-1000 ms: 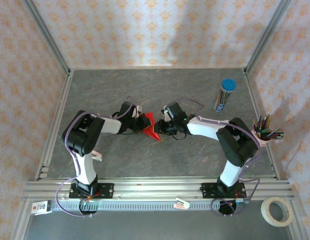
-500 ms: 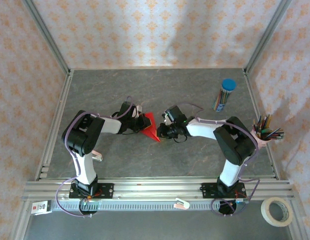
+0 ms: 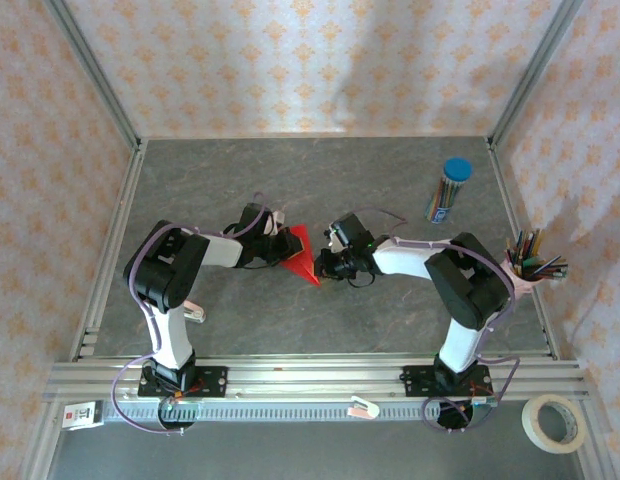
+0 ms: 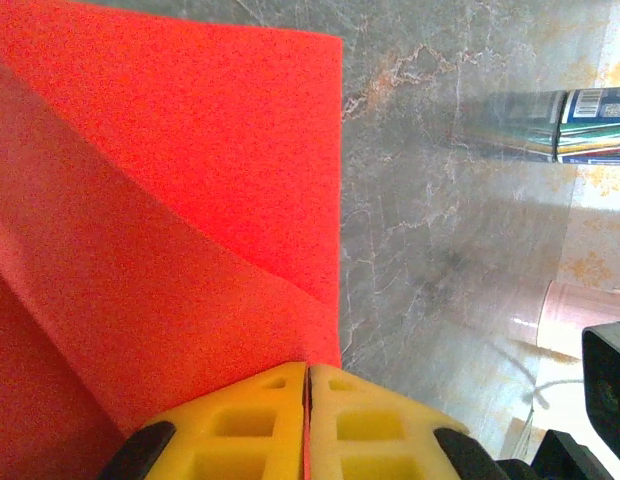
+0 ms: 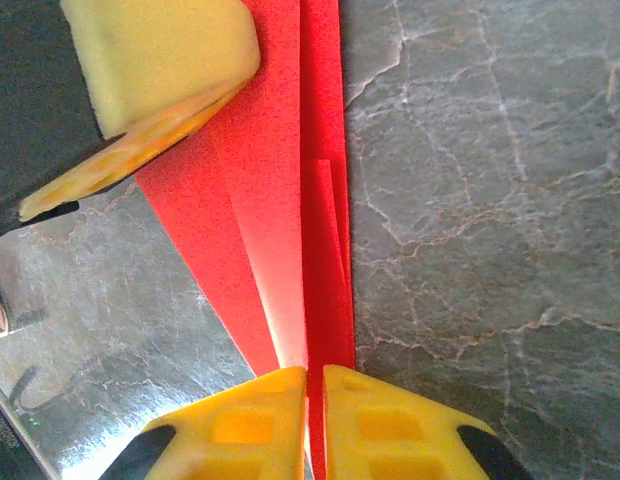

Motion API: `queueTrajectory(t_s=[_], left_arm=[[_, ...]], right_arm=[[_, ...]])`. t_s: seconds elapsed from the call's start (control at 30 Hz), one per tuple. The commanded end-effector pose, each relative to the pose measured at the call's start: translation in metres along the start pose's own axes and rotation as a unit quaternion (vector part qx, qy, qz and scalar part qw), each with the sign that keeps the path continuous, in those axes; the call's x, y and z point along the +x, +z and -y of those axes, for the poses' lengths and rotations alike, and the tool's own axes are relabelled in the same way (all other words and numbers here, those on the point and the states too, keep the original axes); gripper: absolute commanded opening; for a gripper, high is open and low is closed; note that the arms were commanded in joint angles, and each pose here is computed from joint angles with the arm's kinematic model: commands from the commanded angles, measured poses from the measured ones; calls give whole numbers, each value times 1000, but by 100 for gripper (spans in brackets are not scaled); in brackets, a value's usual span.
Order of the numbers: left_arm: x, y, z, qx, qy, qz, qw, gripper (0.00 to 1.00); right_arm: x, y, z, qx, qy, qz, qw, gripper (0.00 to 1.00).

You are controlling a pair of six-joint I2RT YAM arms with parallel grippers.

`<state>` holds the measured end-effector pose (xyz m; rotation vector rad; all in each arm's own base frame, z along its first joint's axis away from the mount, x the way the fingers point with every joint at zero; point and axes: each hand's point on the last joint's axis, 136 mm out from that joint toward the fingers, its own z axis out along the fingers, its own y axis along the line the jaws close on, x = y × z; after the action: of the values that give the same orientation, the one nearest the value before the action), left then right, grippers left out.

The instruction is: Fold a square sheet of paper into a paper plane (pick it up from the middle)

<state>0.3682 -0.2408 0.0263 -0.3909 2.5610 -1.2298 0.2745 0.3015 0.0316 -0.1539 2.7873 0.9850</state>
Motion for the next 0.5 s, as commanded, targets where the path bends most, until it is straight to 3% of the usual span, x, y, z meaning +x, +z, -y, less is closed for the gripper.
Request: queueTrajectory(t_s=[0.0, 0.47], left_arm=[[-6, -4, 23, 30, 20, 8, 999, 10], [-1, -8, 31, 51, 22, -1, 998, 12]], right_arm=[[7, 6, 11, 7, 13, -8, 1000, 12], [10, 10, 19, 19, 18, -11, 1000, 11]])
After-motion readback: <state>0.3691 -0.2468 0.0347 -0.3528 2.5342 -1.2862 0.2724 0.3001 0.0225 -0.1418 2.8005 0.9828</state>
